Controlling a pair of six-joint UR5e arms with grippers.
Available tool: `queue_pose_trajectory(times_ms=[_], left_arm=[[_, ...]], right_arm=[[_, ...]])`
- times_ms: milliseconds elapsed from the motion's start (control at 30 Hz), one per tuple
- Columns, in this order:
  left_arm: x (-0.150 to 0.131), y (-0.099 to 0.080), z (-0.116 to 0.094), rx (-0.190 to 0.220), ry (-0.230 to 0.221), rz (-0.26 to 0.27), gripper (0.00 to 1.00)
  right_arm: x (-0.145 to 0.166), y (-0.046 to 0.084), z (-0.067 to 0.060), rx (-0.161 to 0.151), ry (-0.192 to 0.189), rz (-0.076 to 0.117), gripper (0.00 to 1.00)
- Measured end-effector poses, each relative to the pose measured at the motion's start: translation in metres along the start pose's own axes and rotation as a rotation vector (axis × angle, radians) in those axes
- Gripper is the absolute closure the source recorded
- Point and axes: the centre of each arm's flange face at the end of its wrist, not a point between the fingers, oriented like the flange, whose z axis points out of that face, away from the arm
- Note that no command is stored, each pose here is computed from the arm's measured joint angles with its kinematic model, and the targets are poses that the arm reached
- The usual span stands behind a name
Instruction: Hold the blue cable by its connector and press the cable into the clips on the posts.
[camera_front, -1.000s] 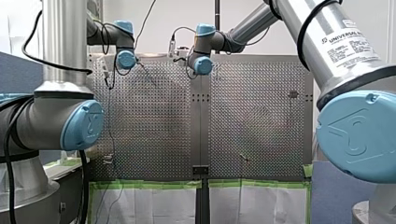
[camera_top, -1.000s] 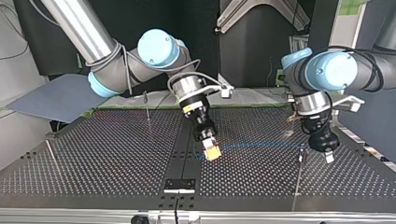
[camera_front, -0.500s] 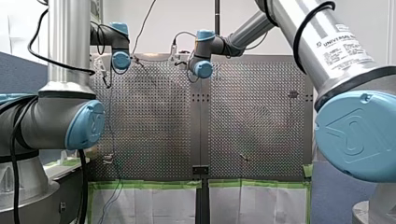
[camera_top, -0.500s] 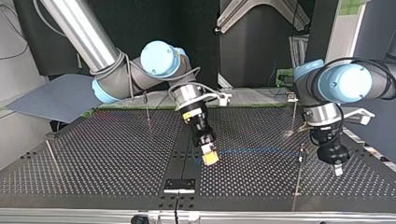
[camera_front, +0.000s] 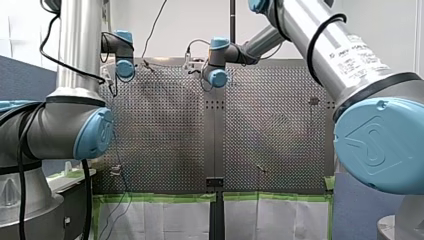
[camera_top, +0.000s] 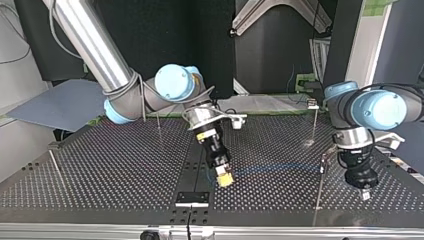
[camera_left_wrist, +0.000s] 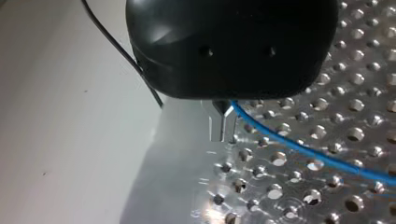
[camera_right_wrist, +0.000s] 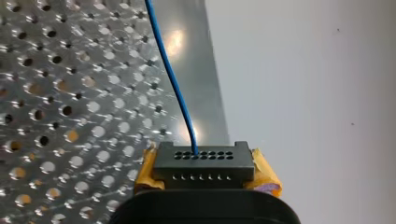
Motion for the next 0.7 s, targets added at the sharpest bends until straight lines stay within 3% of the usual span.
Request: queue_pose_trajectory(times_ms=[167, 400, 700], left_arm=[[0.007, 0.003, 0.006, 0.026, 0.013, -0.008, 1.0], [0.015, 0.003, 0.01, 0.075, 0.036, -0.017, 1.0], [0.015, 0.002, 0.011, 0.102, 0.045, -0.043, 1.0]], right_arm=[[-0.006, 0.001, 0.007, 0.004, -0.012, 0.006, 1.0], [0.008, 0.007, 0.019, 0.006, 0.013, 0.008, 1.0], [0.009, 0.015, 0.021, 0.005, 0.006, 0.015, 1.0]])
